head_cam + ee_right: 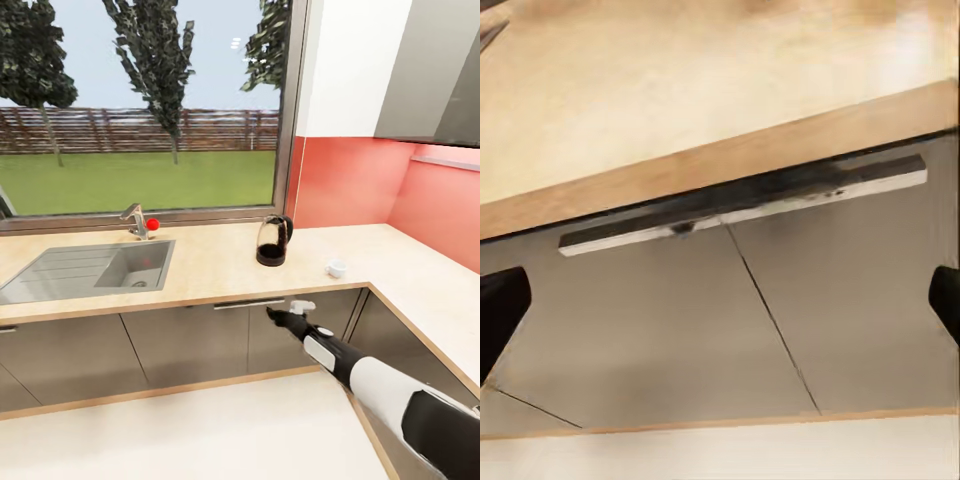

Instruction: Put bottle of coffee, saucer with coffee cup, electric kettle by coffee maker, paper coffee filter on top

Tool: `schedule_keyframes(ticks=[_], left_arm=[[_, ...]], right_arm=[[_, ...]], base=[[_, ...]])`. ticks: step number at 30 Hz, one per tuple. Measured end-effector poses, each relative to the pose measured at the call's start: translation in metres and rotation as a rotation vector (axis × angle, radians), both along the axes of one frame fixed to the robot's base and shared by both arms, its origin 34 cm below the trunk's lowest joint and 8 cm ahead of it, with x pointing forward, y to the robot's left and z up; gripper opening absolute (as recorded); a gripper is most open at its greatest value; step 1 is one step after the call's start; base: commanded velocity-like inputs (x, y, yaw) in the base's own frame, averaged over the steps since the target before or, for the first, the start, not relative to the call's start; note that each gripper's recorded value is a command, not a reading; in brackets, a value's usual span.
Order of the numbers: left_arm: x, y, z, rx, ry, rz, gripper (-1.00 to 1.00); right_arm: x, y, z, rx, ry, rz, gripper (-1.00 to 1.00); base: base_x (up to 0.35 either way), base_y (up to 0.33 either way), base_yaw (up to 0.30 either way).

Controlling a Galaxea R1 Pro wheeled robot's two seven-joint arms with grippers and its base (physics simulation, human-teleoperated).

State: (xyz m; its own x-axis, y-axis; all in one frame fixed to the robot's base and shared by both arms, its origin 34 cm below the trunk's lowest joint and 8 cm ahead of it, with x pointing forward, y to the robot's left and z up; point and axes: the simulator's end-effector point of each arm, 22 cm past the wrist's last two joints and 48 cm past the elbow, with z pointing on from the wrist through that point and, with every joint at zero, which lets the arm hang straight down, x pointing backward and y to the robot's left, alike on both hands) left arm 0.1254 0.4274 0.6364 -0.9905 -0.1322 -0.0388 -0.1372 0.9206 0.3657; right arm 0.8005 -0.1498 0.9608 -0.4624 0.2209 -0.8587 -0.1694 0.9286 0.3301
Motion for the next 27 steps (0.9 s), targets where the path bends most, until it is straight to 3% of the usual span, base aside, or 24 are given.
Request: schedule_keyframes(ticks=[5, 11, 18, 24, 27], left_arm=[[0.001, -0.004, -0.001, -0.007, 0.003, -0.03, 1.0], [0.006, -0.008, -0.002, -0.015, 0.008, -0.091, 1.0], [0.007, -0.01, -0.003, -0.021, 0.013, -0.107, 1.0], [0.006, -0.013, -0.003, -0.029, 0.016, -0.108, 1.0], [0.005, -0.013, -0.003, -0.03, 0.017, -0.107, 1.0]], right_arm=[[0.02, -0.002, 0.041, 0.045, -0.067, -0.002, 1.0], [0.025, 0.011, 0.092, 0.087, -0.145, 0.072, 1.0], [0.02, 0.014, 0.131, 0.1, -0.193, 0.145, 1.0], [0.019, -0.013, 0.14, 0.04, -0.226, 0.154, 1.0], [0.019, -0.026, 0.136, -0.076, -0.253, 0.182, 1.0]], base=[[0.0, 0.0, 0.0], [0.0, 0.0, 0.0], [0.0, 0.0, 0.0], [0.0, 0.0, 0.0], [0.0, 0.0, 0.0]])
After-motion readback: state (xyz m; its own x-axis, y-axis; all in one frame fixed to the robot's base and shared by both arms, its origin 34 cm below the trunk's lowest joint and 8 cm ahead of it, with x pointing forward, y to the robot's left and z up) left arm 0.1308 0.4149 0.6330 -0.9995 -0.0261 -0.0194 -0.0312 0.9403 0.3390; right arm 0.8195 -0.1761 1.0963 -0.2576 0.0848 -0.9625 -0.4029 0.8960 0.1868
